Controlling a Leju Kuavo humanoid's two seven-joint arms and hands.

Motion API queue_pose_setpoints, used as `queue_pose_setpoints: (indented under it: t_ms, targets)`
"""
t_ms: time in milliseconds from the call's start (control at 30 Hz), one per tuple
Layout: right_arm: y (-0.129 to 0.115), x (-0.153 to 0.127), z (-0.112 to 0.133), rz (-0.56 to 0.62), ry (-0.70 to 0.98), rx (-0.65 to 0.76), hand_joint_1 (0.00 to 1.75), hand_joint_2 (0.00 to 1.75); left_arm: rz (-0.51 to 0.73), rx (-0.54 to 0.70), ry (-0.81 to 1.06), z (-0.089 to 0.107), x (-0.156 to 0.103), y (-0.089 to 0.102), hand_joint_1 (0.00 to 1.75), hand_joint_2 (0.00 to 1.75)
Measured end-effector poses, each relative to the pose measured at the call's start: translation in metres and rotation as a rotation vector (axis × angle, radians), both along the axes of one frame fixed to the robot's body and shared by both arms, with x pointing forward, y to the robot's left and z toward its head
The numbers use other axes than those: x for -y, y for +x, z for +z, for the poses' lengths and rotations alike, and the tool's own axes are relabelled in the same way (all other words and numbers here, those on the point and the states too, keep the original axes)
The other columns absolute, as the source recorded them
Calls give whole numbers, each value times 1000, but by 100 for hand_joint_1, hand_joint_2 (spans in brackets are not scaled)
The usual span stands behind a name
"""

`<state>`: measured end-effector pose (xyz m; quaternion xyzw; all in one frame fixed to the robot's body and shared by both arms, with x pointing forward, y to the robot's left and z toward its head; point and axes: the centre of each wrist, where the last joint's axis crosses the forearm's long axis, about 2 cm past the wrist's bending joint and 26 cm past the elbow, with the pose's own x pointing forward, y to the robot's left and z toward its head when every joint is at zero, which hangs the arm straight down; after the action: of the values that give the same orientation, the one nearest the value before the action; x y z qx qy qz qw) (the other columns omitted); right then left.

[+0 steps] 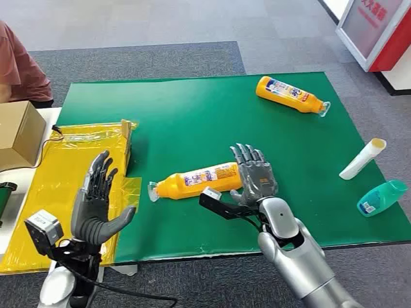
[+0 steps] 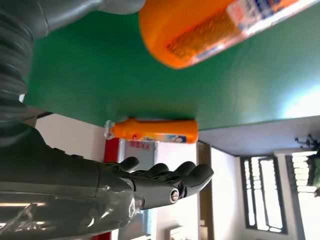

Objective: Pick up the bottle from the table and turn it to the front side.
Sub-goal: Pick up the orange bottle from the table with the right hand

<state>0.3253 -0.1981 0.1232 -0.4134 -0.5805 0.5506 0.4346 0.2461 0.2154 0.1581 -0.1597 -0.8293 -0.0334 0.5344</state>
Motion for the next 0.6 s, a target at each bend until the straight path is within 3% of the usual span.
queue_pose_setpoints:
  t_ms: [300,600]
  targets:
    - [7,-23,-22,59,-75,-115,0,175,-72,76,7,25,25,22,0,175]
    - [12,-37,-36,87,-145,-186,0,175,-114,94,9,33,37,33,0,175]
